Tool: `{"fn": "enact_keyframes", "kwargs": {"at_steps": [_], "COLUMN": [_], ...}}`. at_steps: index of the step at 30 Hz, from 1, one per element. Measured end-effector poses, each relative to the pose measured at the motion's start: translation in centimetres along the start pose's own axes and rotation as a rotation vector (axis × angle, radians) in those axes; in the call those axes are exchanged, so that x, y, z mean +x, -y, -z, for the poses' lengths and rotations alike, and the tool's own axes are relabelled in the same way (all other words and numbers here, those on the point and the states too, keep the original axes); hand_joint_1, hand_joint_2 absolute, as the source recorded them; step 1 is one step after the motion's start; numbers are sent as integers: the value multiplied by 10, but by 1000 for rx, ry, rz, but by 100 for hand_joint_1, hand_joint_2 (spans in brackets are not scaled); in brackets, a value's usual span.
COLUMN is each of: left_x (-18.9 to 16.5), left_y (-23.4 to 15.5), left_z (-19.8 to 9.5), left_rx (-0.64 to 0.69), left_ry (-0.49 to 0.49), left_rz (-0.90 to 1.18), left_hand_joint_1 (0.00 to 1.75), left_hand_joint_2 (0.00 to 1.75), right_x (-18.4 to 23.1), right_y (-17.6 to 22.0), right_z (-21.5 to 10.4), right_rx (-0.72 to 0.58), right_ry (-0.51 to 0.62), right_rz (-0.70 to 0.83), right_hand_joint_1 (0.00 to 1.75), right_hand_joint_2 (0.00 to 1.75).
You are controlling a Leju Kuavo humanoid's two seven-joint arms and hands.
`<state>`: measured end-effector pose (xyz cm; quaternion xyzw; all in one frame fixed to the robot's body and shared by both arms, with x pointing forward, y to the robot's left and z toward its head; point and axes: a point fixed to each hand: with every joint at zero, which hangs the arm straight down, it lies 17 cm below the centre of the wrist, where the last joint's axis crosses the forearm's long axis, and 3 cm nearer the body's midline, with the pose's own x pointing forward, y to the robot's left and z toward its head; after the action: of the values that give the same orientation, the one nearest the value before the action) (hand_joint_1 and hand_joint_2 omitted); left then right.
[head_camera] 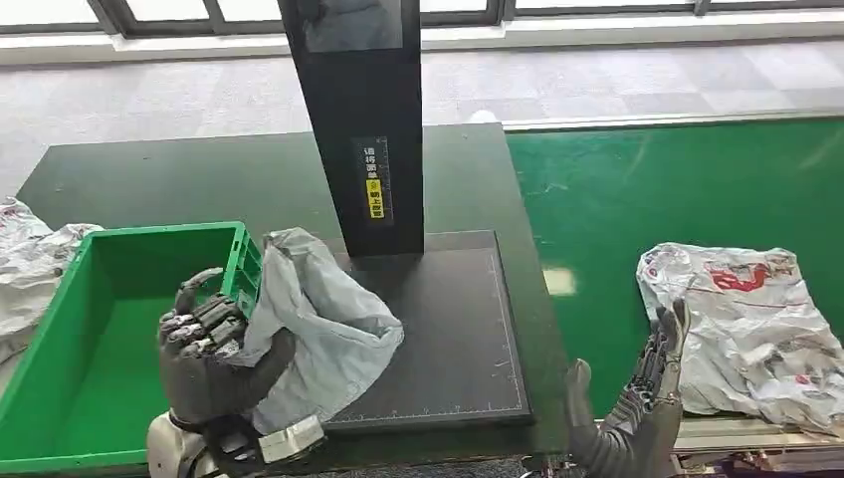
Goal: Moved the parcel from conveyor to table for the left to box.
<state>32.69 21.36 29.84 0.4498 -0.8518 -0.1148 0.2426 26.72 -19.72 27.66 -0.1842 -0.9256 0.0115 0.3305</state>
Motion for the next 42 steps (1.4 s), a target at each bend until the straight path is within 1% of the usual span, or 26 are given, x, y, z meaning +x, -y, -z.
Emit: {"fn": "enact_keyframes", "kwargs": {"at_steps": [5,8,13,17,21,25,29,33,36,39,42], "left_x": [-23,-24,-26,-42,-52,-75,-107,-136,-166,-189,-216], "left_y": [-48,-63,-75,-103,-141,-173,-183,-183,-180,-170,-135], "left_z": [12,17,21,31,53,78,100,108,100,88,67], "left_rx": [170,208,242,365,474,549,565,525,462,408,299], "left_ry": [-103,-98,-98,-142,-87,-17,1,-8,-54,-106,-180], "left_rz": [-75,-61,-59,-131,-66,68,188,300,403,438,427], "left_hand_joint_1": [175,175,175,175,175,175,175,175,175,175,175], "left_hand_joint_2": [175,175,175,175,175,175,175,175,175,175,175], "right_x": [-3,-3,-4,-4,-8,-11,-10,-12,-15,-17,-20], "right_y": [2,3,3,4,7,9,6,2,1,0,0], "right_z": [-1,-1,-2,3,6,11,16,17,15,13,9], "right_rx": [-12,-14,-15,-28,-50,-68,-60,-48,-46,-40,-39], "right_ry": [-20,-25,-27,-23,-40,-48,-37,-38,-47,-54,-64], "right_rz": [15,18,19,30,55,80,104,115,116,113,100], "right_hand_joint_1": [0,0,0,0,0,0,0,0,0,0,0], "right_hand_joint_2": [175,175,175,175,175,175,175,175,175,175,175]}}
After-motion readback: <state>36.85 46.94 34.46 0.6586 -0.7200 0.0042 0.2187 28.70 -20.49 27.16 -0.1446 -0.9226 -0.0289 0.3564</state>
